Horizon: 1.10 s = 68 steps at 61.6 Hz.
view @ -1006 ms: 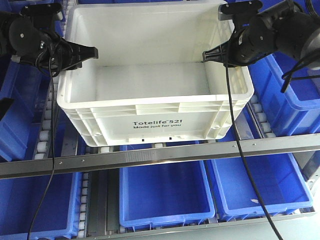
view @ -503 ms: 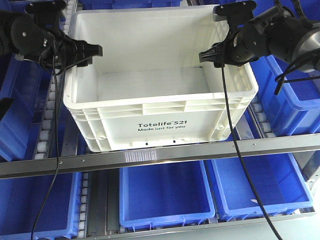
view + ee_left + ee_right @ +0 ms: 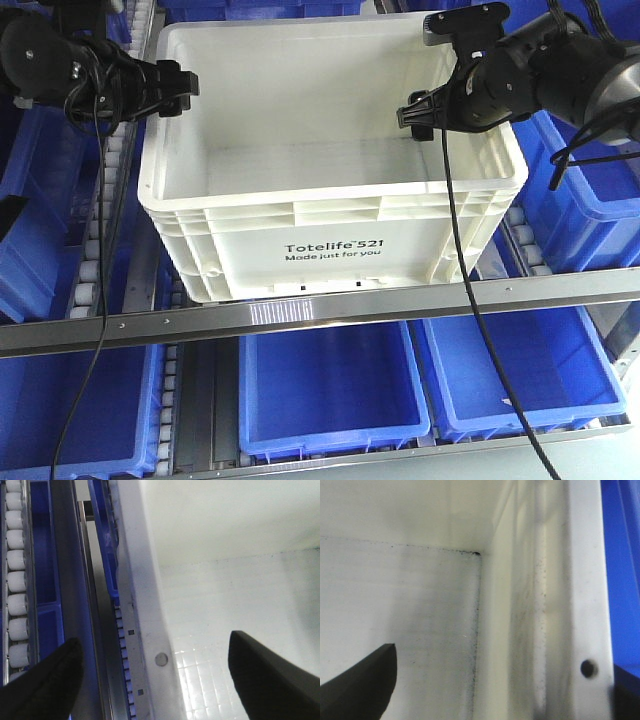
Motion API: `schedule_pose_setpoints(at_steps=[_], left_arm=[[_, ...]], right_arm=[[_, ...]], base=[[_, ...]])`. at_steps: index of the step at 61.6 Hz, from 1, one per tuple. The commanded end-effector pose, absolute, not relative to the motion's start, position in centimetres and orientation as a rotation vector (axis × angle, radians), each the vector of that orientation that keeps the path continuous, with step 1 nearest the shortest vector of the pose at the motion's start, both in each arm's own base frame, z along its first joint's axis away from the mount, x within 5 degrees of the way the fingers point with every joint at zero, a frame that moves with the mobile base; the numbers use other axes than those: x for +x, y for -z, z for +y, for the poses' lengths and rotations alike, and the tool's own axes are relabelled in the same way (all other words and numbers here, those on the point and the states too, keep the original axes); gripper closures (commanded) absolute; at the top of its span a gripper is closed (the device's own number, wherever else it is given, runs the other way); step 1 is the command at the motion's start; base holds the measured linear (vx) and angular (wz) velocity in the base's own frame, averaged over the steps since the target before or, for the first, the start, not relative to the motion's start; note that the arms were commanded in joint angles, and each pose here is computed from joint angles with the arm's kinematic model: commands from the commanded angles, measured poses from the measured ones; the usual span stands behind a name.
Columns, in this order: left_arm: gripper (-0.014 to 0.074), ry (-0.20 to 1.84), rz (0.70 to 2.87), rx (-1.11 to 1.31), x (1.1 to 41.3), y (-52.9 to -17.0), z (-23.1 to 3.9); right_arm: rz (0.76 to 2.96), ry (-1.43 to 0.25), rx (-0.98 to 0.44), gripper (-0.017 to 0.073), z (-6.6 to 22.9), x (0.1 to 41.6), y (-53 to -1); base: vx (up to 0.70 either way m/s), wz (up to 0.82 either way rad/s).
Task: Move bin from left to right shelf
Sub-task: 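Lower the white tote with both grippers onto the roller shelf, then open both grippers and lift them off the tote rims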
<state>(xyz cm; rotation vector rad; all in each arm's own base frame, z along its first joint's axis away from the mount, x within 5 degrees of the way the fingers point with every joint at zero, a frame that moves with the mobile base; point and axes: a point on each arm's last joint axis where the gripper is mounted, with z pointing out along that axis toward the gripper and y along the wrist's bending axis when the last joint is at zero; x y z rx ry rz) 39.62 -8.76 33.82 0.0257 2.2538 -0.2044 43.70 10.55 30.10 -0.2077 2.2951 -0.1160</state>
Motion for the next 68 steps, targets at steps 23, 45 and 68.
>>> schedule_pose_setpoints(at_steps=[23,45,68], left_arm=[[0.0023,0.155,2.151,0.057,37.1,-38.8,-7.9],[0.0023,0.088,2.172,0.139,33.9,-41.0,-7.1],[0.0023,0.081,2.105,0.188,24.2,-41.1,-5.0]], right_arm=[[2.037,0.245,-0.208,-0.0078,8.6,41.4,-38.2],[1.948,0.115,-0.213,-0.0041,8.0,36.1,-39.7],[1.986,0.037,-0.195,-0.0015,5.1,24.1,-38.5]], base=[[0.00,0.00],[0.00,0.00],[0.00,0.00]])
